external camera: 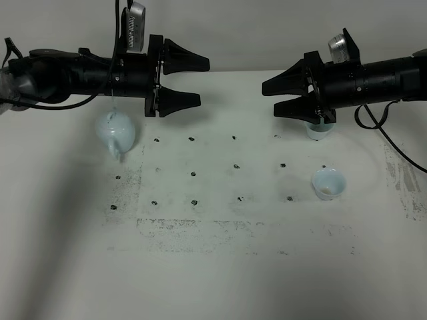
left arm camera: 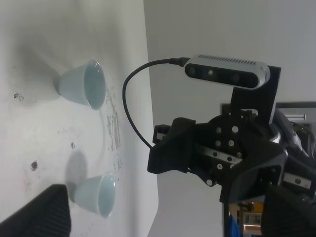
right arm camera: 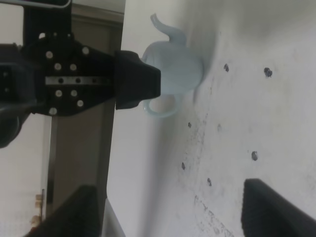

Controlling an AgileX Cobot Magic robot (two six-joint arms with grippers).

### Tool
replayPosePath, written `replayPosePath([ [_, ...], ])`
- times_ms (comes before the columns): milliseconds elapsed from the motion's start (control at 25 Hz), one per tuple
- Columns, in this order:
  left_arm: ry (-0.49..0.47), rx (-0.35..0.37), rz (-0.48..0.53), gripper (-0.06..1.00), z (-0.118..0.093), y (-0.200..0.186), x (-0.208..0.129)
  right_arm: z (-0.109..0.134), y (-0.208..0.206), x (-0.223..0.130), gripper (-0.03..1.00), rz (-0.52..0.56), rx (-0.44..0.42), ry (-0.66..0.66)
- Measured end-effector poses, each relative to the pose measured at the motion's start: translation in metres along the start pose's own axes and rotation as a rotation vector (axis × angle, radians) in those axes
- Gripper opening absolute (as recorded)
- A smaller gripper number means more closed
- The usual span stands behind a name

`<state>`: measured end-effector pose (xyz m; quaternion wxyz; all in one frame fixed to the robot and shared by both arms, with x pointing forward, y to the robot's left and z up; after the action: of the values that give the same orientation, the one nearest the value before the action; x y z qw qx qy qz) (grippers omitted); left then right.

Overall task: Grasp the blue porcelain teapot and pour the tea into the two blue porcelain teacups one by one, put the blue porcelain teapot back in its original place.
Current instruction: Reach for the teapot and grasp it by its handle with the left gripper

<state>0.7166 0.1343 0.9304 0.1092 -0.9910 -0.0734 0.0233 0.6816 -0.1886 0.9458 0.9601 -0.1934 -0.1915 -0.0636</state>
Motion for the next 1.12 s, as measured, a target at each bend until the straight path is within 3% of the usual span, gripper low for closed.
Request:
replayPosePath([
  [840,0.001,0.000,-0.001,0.74,0.000,0.000,0.000,0.001,-0.002,0.003,0.58,0.021,-0.022,-0.041],
  [1000,0.001,0.000,-0.001,0.74,0.000,0.000,0.000,0.005,-0.008,0.012,0.58,0.110,-0.133,-0.121],
  [1120,0.001,0.000,-0.001,0.74,0.000,0.000,0.000,0.004,-0.018,0.014,0.58,0.220,-0.309,-0.154],
])
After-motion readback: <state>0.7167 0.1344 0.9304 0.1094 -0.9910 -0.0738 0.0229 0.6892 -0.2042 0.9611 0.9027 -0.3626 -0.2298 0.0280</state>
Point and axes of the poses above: a point on each arm's last joint axis where the gripper is mounted, y pointing out along that axis toward the gripper, z along the wrist's bending axis when the last joint is at zero, x = y × z, the point moved 3 cm from there along y, pointing out along that axis toward the gripper, and after that the axes turned 10 degrees about -y, right-handed, at the moved point
